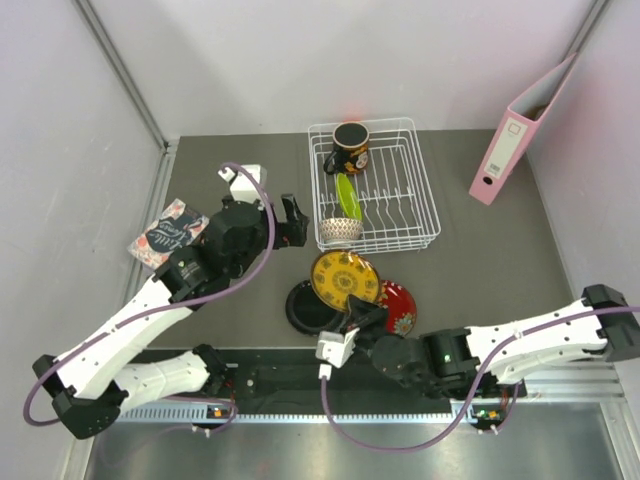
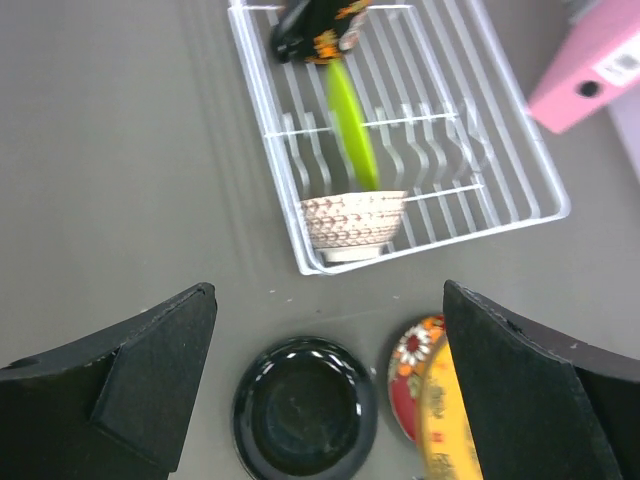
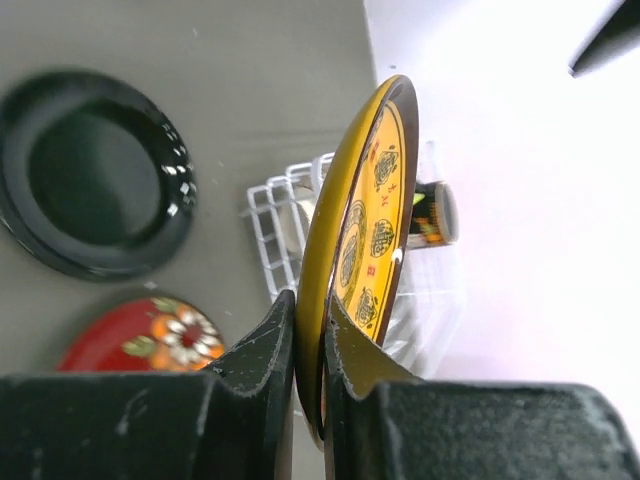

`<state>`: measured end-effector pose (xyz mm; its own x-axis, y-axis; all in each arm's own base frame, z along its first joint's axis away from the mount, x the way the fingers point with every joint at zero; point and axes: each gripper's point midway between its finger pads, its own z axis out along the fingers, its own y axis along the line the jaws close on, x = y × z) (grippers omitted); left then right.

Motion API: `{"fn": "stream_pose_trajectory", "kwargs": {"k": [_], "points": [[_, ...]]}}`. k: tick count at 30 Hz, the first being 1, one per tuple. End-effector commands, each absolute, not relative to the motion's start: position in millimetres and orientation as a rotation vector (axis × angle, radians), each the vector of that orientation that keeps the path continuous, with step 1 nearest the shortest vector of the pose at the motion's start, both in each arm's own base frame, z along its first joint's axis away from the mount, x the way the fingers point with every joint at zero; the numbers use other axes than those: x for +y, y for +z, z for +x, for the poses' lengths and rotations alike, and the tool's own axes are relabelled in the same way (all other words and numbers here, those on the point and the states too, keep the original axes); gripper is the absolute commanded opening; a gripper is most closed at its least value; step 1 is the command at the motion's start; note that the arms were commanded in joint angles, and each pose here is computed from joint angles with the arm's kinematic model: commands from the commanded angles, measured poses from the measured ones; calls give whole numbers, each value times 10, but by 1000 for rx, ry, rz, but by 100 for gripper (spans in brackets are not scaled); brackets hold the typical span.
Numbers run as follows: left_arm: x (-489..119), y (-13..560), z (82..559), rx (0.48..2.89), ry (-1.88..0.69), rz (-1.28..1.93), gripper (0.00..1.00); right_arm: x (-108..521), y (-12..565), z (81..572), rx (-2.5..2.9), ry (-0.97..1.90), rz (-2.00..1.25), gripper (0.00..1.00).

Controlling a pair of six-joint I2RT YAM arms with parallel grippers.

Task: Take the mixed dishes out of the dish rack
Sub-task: Place the plate at the center of the board.

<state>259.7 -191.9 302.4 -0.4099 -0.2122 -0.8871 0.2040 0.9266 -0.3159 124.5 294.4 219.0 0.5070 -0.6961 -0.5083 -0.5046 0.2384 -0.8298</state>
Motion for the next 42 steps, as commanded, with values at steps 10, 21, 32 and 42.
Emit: {"fn": "stream_pose_trajectory", "kwargs": {"k": [10,21,32,42], "points": [[-2449,2875,2038,2069,-769,468,96,2963,2059,1059,832,-602,-1506,0],[-2550,2442,1815,2144,-863,586,93,2957,2208,995,821,-591,-1451,0],[-2691,2326,1716,2139,-970,642,41,2973,2258,972,811,-581,-1422,0],[-2668,2386,1731,2095,-966,629,0,2965,2256,984,839,-602,-1398,0]]}}
